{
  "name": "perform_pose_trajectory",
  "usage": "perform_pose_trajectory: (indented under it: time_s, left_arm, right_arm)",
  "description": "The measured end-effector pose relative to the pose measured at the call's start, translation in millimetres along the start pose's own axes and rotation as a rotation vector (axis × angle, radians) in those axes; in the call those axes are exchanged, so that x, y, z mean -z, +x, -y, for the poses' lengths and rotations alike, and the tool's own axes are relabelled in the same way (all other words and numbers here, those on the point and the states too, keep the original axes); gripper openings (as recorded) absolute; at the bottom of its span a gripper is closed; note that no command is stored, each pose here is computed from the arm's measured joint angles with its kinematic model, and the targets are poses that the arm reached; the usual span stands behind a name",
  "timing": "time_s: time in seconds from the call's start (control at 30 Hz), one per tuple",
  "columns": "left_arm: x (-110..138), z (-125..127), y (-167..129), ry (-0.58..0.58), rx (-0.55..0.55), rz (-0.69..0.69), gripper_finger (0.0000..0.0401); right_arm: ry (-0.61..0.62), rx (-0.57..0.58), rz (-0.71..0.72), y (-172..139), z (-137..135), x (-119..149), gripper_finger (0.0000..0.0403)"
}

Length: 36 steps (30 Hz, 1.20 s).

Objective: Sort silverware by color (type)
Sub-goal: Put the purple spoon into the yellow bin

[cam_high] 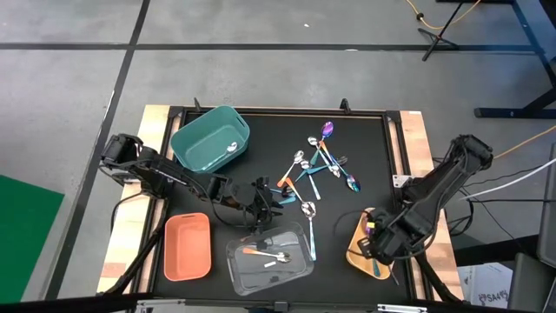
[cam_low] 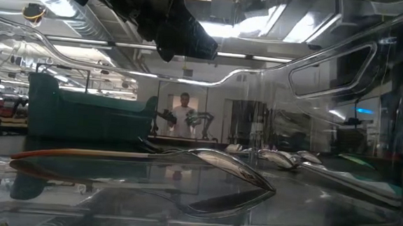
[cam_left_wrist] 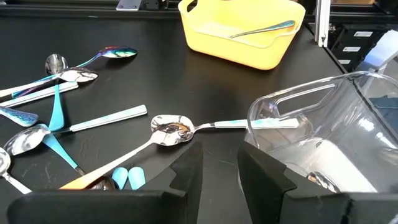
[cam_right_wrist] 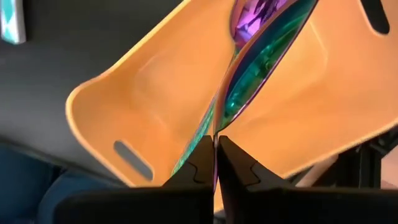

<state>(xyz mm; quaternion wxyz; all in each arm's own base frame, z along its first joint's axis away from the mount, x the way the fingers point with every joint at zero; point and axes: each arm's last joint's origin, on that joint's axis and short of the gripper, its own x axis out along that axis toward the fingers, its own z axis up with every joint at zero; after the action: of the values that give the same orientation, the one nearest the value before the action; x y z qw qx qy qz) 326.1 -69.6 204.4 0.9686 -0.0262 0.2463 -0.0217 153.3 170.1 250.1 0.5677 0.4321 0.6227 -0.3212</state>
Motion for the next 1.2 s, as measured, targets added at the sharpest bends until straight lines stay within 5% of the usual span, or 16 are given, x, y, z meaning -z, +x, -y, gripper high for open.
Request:
perform_pose_trajectory:
  time_s: [0.37,0.8,1.2]
  left_arm:
    - [-0.1,0.0,0.0,0.0,0.0,0.001,0.0094]
    - [-0.1,0.0,0.0,0.0,0.0,0.002,0.0094]
    - [-0.1,0.0,0.0,0.0,0.0,0.002,0.0094]
  right_arm:
    - [0.0,0.059,0.041,15.1,-8.4,-2.5,0.0001]
    - [-0.146,0.063,-0.093,10.3,-20.2,-40.0,0.0001]
    - [-0.152,0.11,-0.141,13.3,-19.0,-40.3,0.0001]
